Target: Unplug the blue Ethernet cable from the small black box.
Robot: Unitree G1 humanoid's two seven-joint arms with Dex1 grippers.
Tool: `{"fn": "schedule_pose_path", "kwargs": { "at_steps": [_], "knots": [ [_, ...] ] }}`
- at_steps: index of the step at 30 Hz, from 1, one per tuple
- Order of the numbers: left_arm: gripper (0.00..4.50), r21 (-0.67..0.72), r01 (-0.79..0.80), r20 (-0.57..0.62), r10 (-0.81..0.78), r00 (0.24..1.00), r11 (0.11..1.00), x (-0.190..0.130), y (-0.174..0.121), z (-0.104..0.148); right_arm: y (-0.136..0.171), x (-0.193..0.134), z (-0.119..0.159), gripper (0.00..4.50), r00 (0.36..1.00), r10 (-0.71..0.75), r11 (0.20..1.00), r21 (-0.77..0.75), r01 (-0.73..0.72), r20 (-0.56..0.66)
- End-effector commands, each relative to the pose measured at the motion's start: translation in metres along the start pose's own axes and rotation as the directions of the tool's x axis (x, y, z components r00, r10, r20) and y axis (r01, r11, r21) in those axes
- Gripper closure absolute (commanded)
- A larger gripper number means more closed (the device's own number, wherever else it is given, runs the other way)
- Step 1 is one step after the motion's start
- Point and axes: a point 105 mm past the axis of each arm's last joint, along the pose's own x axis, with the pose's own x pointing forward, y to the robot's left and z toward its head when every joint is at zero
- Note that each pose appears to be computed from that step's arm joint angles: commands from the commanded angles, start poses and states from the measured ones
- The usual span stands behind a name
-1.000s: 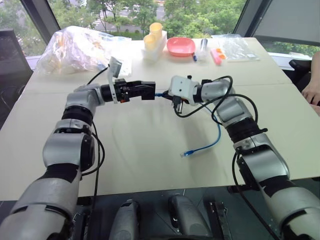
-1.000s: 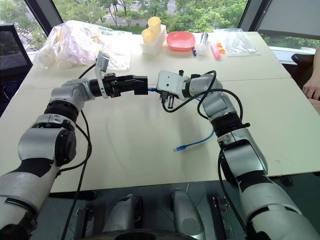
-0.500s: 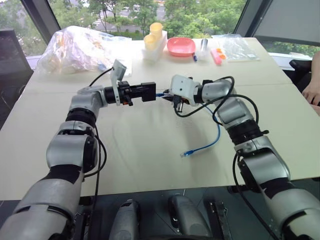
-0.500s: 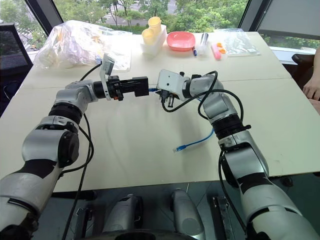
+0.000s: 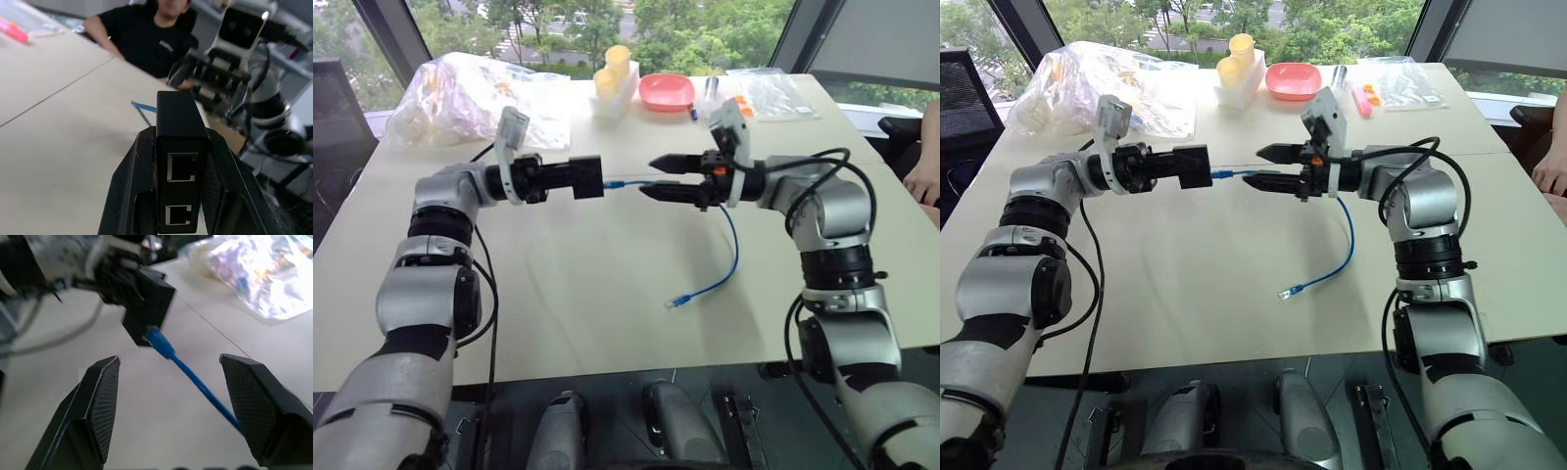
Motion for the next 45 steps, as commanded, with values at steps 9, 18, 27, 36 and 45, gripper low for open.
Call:
{"fn": "schedule_pose_path", "kwargs": {
  "at_steps": [9, 18, 27, 36, 45],
  "knots": [
    [3.99, 0.041, 0.121, 0.037, -0.122, 0.992, 0.992, 0.014, -0.021, 0.016, 0.016, 0.026, 0.018, 1.13, 0.995, 0.063, 0.997, 0.049, -0.067, 0.076],
    [3.99, 0.045, 0.129, 0.035, -0.131, 0.991, 0.991, 0.015, -0.023, 0.016, 0.005, 0.032, 0.011, 1.13, 0.997, 0.048, 0.998, 0.049, -0.051, 0.060],
    [3.99, 0.041, 0.116, 0.038, -0.118, 0.992, 0.992, 0.011, -0.021, 0.015, 0.001, 0.022, 0.003, 1.13, 0.995, 0.075, 0.990, 0.112, -0.081, 0.060],
    [3.99, 0.040, 0.114, 0.034, -0.115, 0.993, 0.993, 0.011, -0.021, 0.014, 0.002, 0.020, 0.003, 1.13, 0.994, 0.088, 0.988, 0.119, -0.096, 0.072],
    [3.99, 0.036, 0.115, 0.032, -0.117, 0.993, 0.993, 0.012, -0.021, 0.012, 0.001, 0.022, 0.005, 1.13, 0.993, 0.079, 0.988, 0.123, -0.089, 0.087]
  ]
}}
